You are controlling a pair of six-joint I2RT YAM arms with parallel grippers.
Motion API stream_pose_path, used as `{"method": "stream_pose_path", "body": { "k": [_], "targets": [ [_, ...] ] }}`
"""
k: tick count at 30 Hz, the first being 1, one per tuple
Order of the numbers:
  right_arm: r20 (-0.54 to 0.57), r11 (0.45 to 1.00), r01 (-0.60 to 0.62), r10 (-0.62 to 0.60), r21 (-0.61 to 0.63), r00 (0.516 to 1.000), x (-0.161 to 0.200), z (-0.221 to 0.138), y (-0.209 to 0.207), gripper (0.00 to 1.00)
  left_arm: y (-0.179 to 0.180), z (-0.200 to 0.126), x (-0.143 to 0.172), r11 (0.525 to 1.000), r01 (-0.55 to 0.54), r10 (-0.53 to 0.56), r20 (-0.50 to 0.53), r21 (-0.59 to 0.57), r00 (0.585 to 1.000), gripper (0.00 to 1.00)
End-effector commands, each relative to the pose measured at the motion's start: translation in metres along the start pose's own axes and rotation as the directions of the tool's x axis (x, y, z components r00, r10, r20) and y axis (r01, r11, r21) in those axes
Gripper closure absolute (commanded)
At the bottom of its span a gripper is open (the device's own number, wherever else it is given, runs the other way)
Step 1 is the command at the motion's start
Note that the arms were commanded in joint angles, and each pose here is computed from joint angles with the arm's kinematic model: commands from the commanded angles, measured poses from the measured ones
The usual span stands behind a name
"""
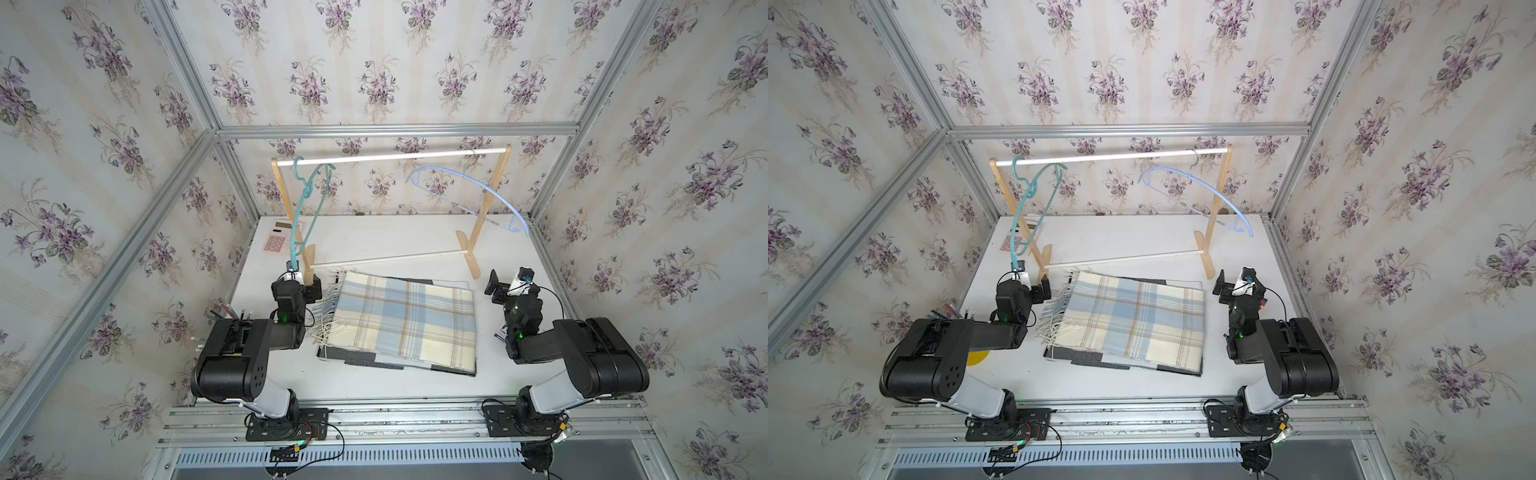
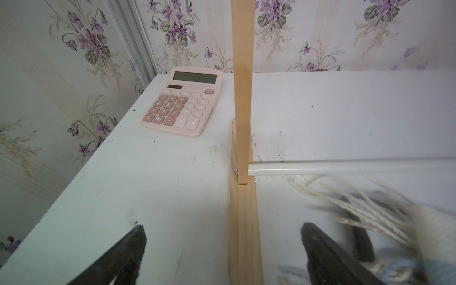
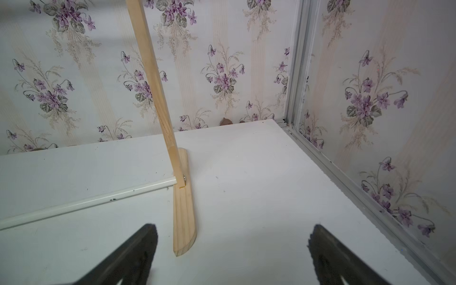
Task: Hang the scarf on the hanger
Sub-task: Pick up the hanger from the clothesline.
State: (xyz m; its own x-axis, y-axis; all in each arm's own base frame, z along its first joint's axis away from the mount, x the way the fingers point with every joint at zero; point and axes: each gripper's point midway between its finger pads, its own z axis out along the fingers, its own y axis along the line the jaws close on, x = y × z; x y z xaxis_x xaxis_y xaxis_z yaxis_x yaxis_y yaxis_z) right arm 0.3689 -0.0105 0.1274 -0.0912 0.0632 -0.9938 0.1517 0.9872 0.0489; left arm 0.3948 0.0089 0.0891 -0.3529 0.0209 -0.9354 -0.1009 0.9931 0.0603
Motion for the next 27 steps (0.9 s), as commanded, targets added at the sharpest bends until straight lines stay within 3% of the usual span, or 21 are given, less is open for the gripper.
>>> {"method": "stream_pose_path", "body": {
  "k": [1, 17, 22, 25, 27],
  "targets": [
    [0.008, 1.000, -0.001, 0.001, -0.005, 1.000, -0.003, 0.000, 0.001, 0.00, -0.001, -0.001, -0.007, 1.000, 0.003, -0.003, 0.029, 0.007, 1.000, 0.01],
    [0.006, 1.000, -0.001, 0.001, -0.007, 1.000, -0.002, 0.001, 0.002, 0.00, 0.000, -0.001, -0.008, 1.000, 0.001, -0.002, 0.031, 0.005, 1.000, 0.01],
    [0.058, 1.000, -0.013, 0.012, 0.019, 0.998, -0.019, -0.010, -0.003, 0.00, 0.003, -0.029, -0.044, 0.991, -0.045, 0.060, 0.112, -0.129, 0.992, 0.01],
    [0.041, 0.994, -0.008, 0.003, 0.110, 0.999, -0.034, -0.015, -0.007, 0.00, 0.015, -0.055, -0.062, 0.977, -0.003, 0.011, 0.037, -0.212, 0.999, 0.01],
    [0.005, 0.982, -0.068, 0.068, 0.176, 0.998, -0.044, -0.020, -0.007, 0.00, 0.031, -0.077, -0.061, 0.958, 0.059, -0.074, -0.042, -0.279, 0.996, 0.01]
  ]
}}
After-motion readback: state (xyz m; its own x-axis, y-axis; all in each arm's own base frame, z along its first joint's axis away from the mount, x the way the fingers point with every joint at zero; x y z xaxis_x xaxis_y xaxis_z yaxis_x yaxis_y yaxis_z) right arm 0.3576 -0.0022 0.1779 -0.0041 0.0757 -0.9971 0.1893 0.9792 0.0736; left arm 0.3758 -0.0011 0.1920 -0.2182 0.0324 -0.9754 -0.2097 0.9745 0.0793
